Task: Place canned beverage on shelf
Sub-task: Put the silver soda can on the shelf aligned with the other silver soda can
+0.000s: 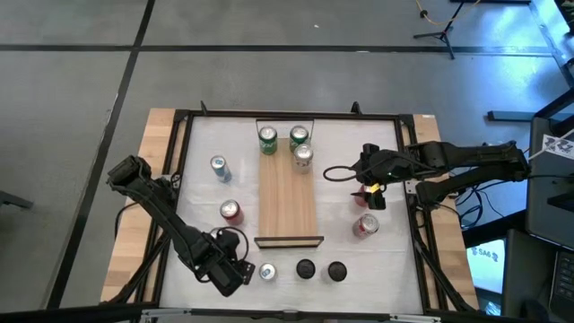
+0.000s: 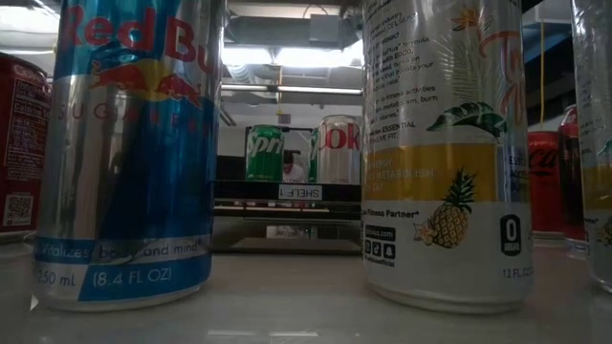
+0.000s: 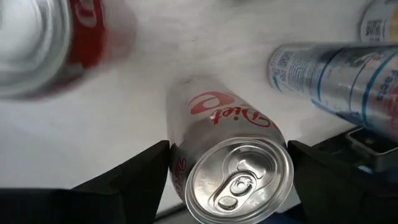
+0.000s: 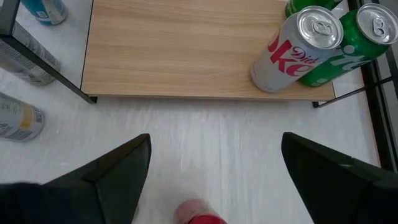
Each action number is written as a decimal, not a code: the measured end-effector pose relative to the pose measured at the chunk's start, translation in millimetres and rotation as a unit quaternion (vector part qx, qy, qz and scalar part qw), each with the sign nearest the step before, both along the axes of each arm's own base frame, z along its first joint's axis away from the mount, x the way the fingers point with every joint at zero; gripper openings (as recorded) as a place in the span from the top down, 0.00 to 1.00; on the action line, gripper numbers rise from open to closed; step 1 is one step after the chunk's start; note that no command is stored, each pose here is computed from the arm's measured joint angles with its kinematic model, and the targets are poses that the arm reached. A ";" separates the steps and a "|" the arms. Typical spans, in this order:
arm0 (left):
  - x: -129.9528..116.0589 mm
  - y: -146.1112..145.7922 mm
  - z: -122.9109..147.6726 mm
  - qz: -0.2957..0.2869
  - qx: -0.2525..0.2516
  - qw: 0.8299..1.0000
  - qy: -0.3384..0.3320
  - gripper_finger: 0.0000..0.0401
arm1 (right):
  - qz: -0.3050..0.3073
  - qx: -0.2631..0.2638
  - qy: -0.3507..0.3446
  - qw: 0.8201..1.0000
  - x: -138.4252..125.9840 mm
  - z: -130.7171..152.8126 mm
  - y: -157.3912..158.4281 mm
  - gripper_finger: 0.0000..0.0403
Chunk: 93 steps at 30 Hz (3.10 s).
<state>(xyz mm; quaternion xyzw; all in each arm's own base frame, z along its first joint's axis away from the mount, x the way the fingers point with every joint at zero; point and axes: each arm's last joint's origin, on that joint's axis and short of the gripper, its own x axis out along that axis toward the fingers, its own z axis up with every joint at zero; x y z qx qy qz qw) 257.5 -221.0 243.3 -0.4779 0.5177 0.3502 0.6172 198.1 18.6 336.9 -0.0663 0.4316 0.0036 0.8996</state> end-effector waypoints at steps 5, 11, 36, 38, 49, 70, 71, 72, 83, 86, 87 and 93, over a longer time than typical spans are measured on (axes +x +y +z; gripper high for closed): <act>0.4 3.0 -0.1 -0.083 0.025 0.996 0.000 0.27 | 0.000 0.000 0.000 1.000 0.0 0.0 0.0 0.12; 5.6 9.6 0.0 -0.204 0.052 0.977 -0.006 0.27 | 0.000 0.000 0.000 1.000 0.0 -0.1 0.0 0.12; 25.7 35.0 0.5 -0.666 0.154 0.729 -0.037 0.27 | -0.002 0.001 0.000 1.000 0.0 0.0 0.0 0.12; 26.7 36.0 0.6 -0.681 0.152 0.715 -0.040 0.27 | -0.002 0.001 0.000 1.000 0.1 -0.1 0.0 0.12; 30.2 36.2 0.6 -0.688 0.153 0.707 -0.054 0.27 | -0.002 0.001 0.000 1.000 0.1 0.0 0.0 0.12; 33.5 34.1 1.3 -0.684 0.160 0.708 -0.073 0.24 | -0.001 0.001 0.000 1.000 0.0 0.0 0.1 0.12; 33.6 34.1 1.2 -0.684 0.160 0.708 -0.073 0.23 | -0.002 0.001 0.000 1.000 0.1 -0.1 0.0 0.12; 33.6 34.2 1.0 -0.684 0.161 0.708 -0.072 0.21 | -0.002 0.001 0.000 1.000 0.1 0.0 0.0 0.12; 34.2 34.5 0.1 -0.663 0.166 0.727 -0.069 0.07 | -0.001 0.001 0.000 1.000 0.0 0.0 0.1 0.12; 34.0 34.5 0.2 -0.663 0.165 0.727 -0.068 0.07 | -0.001 0.001 0.000 1.000 0.0 0.0 0.1 0.12; 33.6 34.5 0.2 -0.664 0.164 0.726 -0.067 0.07 | -0.001 0.001 0.000 1.000 0.1 -0.1 0.1 0.12; 29.8 37.1 -0.7 -0.659 0.158 0.734 -0.043 0.07 | -0.001 0.001 0.000 1.000 0.0 0.0 0.1 0.12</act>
